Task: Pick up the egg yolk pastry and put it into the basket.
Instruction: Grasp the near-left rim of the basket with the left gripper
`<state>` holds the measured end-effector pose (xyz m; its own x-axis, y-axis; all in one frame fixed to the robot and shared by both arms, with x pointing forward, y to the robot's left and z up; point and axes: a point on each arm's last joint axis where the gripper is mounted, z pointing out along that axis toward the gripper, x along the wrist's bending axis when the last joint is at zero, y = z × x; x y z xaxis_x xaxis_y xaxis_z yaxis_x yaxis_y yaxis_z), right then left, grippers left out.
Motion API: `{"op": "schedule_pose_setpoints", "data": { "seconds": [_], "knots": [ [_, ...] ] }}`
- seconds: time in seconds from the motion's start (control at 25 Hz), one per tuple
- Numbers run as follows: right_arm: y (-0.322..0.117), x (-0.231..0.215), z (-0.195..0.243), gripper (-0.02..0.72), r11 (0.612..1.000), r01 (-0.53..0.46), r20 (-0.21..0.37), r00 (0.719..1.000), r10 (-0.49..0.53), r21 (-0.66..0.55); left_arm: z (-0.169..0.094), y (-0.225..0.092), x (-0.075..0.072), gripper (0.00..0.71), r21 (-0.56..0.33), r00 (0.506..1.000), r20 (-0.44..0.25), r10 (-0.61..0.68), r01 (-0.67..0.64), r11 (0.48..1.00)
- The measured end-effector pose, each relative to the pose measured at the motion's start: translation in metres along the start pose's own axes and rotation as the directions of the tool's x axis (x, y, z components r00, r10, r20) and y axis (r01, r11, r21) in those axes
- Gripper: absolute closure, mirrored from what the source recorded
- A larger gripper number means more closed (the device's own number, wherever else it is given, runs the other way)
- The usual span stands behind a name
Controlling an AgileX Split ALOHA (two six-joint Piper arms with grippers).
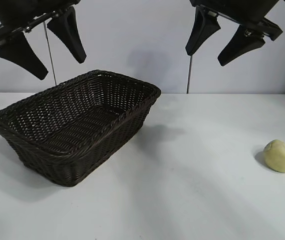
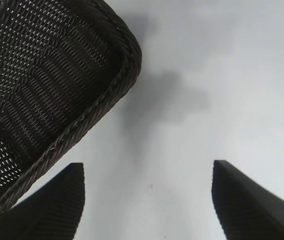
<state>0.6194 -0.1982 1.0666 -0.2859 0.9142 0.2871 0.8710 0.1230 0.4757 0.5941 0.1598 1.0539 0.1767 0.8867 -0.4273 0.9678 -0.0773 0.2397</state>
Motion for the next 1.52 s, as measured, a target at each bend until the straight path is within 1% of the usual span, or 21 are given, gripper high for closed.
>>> {"op": "schedule_pose_setpoints", "data": {
  "seconds": [0.16, 0.36, 0.52, 0.6, 0.68, 0.76, 0.88, 0.96, 1.08, 1.2, 1.36, 1.44, 1.52],
  "knots": [
    [0.0, 0.0, 0.0, 0.185, 1.0, 0.0, 0.0, 1.0, 0.0, 0.0, 0.0, -0.003, 0.003, 0.171, 0.033, 0.997, -0.032, -0.077, 0.078, 0.996],
    [0.0, 0.0, 0.0, 0.185, 1.0, 0.002, 0.003, 1.0, -0.002, 0.001, -0.001, -0.009, 0.007, 0.171, 0.087, 0.987, -0.085, -0.135, 0.142, 0.986],
    [0.0, -0.001, 0.0, 0.185, 1.0, 0.01, 0.012, 1.0, -0.01, 0.004, -0.008, -0.016, 0.012, 0.171, 0.064, 0.973, -0.154, -0.172, 0.183, 0.981],
    [0.0, -0.001, 0.0, 0.185, 1.0, 0.012, 0.015, 1.0, -0.012, 0.004, -0.013, -0.022, 0.013, 0.171, 0.051, 0.967, -0.176, -0.183, 0.194, 0.98],
    [0.0, -0.002, 0.0, 0.185, 1.0, 0.014, 0.018, 1.0, -0.014, 0.005, -0.015, -0.03, 0.015, 0.171, 0.048, 0.965, -0.183, -0.19, 0.202, 0.978],
    [0.0, -0.002, 0.0, 0.185, 1.0, 0.015, 0.019, 1.0, -0.015, 0.005, -0.017, -0.039, 0.016, 0.171, 0.028, 0.961, -0.182, -0.208, 0.217, 0.976],
    [0.0, -0.002, 0.0, 0.185, 1.0, 0.016, 0.02, 1.0, -0.016, 0.005, -0.015, -0.053, 0.021, 0.171, 0.001, 0.952, -0.185, -0.244, 0.248, 0.969],
    [0.0, -0.002, 0.0, 0.185, 1.0, 0.016, 0.02, 1.0, -0.016, 0.005, -0.009, -0.064, 0.027, 0.171, 0.005, 0.941, -0.194, -0.276, 0.282, 0.959],
    [0.0, -0.002, 0.0, 0.185, 1.0, 0.016, 0.02, 1.0, -0.016, 0.005, 0.001, -0.074, 0.034, 0.171, -0.01, 0.909, -0.203, -0.363, 0.369, 0.929],
    [0.0, -0.002, 0.0, 0.185, 1.0, 0.016, 0.02, 1.0, -0.016, 0.005, 0.01, -0.079, 0.04, 0.171, -0.056, 0.848, -0.197, -0.492, 0.491, 0.869],
    [0.0, -0.002, 0.0, 0.185, 1.0, 0.016, 0.02, 1.0, -0.016, 0.005, 0.016, -0.079, 0.044, 0.171, -0.128, 0.77, -0.157, -0.619, 0.605, 0.786],
    [0.0, -0.002, 0.0, 0.185, 1.0, 0.016, 0.02, 1.0, -0.016, 0.005, 0.016, -0.076, 0.044, 0.171, -0.156, 0.743, -0.131, -0.656, 0.638, 0.754],
    [0.0, -0.002, 0.0, 0.185, 1.0, 0.016, 0.02, 1.0, -0.016, 0.005, 0.016, -0.074, 0.044, 0.171, -0.179, 0.727, -0.107, -0.678, 0.656, 0.733]
  ]
}}
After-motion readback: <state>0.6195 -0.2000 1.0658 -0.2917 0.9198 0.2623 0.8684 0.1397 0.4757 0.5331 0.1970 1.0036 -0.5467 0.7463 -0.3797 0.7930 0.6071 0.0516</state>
